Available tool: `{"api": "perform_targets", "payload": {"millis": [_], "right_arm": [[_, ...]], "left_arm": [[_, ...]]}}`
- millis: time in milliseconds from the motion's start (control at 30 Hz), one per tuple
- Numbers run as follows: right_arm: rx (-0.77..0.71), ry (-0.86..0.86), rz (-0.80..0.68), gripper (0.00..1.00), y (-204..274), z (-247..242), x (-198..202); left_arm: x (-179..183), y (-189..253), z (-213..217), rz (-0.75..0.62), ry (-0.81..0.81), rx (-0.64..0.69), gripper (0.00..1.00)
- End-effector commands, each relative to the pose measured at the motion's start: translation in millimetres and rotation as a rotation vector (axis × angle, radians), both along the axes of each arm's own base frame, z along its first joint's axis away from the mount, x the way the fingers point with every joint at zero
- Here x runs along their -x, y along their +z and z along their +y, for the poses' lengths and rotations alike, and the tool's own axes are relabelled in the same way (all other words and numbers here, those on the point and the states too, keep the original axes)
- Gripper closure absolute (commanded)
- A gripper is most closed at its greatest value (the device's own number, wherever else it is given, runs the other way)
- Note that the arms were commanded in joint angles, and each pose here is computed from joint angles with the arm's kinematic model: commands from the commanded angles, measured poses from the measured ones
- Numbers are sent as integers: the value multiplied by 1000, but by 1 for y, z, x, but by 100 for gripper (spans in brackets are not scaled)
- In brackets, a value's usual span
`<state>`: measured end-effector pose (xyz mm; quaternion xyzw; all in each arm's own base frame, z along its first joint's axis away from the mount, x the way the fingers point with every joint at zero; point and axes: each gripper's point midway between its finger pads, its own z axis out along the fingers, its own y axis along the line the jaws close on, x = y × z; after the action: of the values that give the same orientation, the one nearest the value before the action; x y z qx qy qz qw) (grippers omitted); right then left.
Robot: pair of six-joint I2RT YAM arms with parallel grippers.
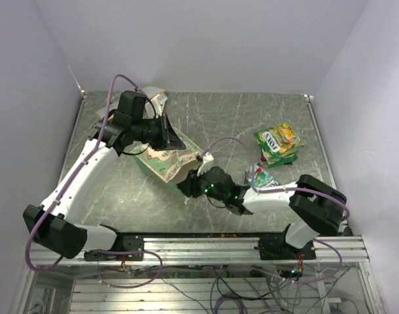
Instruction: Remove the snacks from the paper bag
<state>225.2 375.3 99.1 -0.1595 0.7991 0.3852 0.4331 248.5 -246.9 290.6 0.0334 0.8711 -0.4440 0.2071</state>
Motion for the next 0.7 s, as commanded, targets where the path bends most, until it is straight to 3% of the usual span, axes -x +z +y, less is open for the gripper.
{"api": "perform_targets", "payload": {"millis": [0,300,667], "right_arm": [[-189,48,-99,68,47,35,22],[-127,-215,-114,53,27,-26,-11],[-134,-382,-101,44,14,-6,-52]], "left_arm": [[-9,14,7,-56,89,-27,93],[-15,24,5,-70,184,74,93],[-27,45,-2,-103,188,116,93]]}}
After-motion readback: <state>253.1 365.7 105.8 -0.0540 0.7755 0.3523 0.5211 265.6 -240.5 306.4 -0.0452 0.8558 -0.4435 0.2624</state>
